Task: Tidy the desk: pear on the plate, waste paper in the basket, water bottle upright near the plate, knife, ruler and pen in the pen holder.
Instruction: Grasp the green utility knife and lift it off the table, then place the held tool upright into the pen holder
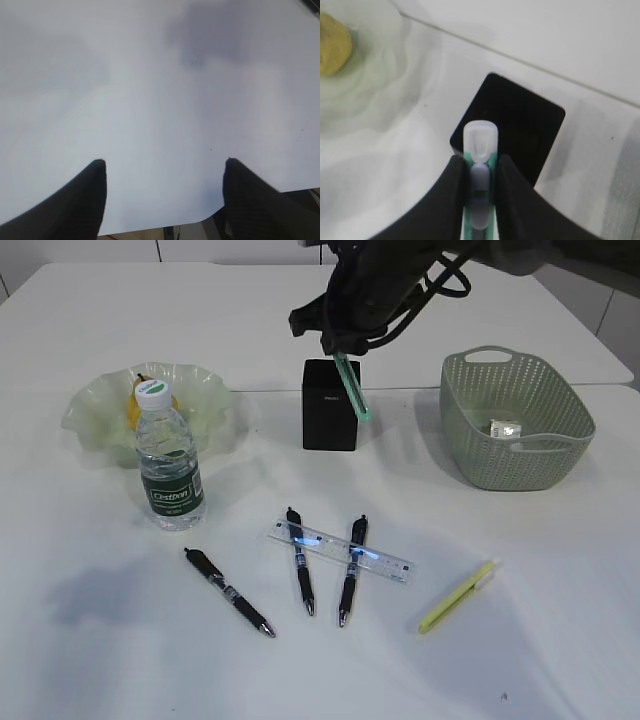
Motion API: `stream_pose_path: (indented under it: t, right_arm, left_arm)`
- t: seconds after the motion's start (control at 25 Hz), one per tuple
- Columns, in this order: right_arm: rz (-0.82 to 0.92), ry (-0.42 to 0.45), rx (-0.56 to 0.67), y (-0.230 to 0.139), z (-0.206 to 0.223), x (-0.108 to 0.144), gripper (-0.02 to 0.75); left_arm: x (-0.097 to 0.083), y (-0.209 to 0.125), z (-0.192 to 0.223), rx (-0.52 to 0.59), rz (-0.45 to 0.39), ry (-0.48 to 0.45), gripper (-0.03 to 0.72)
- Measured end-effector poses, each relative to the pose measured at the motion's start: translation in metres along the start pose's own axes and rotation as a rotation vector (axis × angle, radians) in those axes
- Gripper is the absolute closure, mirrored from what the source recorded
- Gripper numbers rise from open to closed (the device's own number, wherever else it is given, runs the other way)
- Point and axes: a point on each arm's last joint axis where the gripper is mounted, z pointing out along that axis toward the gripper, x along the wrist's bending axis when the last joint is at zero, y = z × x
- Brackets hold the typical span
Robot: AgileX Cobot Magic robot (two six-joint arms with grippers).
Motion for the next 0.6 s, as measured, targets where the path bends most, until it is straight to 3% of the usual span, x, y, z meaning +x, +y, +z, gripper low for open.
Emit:
stream_pose_path:
  t: [0.6]
  right_arm:
    - [0.070,-0.039,-0.402,0.031,0.003,-0.039,0.618]
  left_arm:
    - [0.000,0.003,0.000,-0.032,0.000,-0.003,0.178]
